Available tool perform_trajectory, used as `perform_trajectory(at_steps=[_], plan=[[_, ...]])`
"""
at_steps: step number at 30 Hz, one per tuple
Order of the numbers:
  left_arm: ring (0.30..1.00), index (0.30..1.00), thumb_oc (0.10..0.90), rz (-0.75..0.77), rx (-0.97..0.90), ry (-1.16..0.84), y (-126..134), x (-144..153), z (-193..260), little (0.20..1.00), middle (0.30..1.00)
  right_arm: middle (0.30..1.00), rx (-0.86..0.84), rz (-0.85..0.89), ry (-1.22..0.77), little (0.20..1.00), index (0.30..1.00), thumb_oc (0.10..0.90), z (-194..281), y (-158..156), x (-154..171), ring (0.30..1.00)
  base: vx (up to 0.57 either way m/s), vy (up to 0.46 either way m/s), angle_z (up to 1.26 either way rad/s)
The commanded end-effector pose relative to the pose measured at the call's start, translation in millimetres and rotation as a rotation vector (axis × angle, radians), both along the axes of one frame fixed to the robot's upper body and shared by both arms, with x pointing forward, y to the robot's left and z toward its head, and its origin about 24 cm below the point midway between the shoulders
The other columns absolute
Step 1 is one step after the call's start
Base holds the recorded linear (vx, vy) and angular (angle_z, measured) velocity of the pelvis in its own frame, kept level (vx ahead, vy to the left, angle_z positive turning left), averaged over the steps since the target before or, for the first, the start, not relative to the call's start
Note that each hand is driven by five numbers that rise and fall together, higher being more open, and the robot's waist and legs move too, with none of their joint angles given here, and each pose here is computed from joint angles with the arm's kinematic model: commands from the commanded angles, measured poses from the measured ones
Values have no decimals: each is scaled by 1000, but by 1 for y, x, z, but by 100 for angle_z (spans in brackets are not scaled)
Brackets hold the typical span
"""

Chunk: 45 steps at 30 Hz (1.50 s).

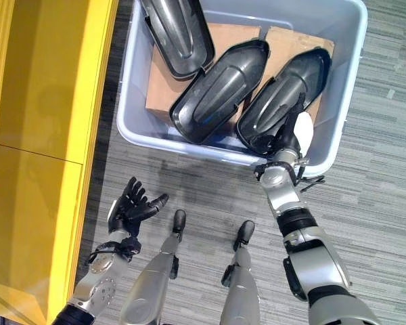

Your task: Move parts from the plastic box to the shelf.

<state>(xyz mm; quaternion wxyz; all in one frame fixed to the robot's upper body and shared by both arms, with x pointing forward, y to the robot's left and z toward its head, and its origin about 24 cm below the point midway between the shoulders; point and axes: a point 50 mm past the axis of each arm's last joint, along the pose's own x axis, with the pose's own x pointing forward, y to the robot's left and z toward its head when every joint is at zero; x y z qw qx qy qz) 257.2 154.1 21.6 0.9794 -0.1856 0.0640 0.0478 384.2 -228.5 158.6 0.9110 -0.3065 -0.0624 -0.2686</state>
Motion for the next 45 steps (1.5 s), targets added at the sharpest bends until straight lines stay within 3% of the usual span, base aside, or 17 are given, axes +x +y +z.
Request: perform_trajectory(at_steps=[1, 14, 20, 26, 30, 45], plan=[[1000, 1000, 900, 11, -2, -195, 5, -1, 34, 1000, 1000, 1000, -183, -25, -171, 1000, 1000, 900, 67, -8, 6, 1000, 0, 0, 0], [1000, 1000, 900, 3, 3, -223, 10, 2, 39, 1000, 1000, 1000, -406, -132, -193, 1000, 1000, 900, 121, -40, 1, 1000, 0, 0, 0], [1000, 1000, 900, 6, 7, -225, 11, 3, 40, 1000, 1000, 1000, -425, -146, -240, 1000, 1000, 900, 146, -44, -1, 1000, 0, 0, 0], [1000, 1000, 900, 14, 6, -232, 12, 5, 41, 1000, 1000, 1000, -466, -131, -316, 1000, 1000, 900, 170, -35, -5, 1000, 0, 0, 0], [1000, 1000, 900, 25, 8, -233, 13, 6, 43, 1000, 1000, 1000, -479, -74, -443, 1000, 1000, 900, 190, -13, -14, 1000, 0, 0, 0], [1000, 1000, 900, 67, 9, -207, 18, 5, 40, 1000, 1000, 1000, -369, 112, -673, 1000, 1000, 900, 164, 33, -49, 1000, 0, 0, 0]])
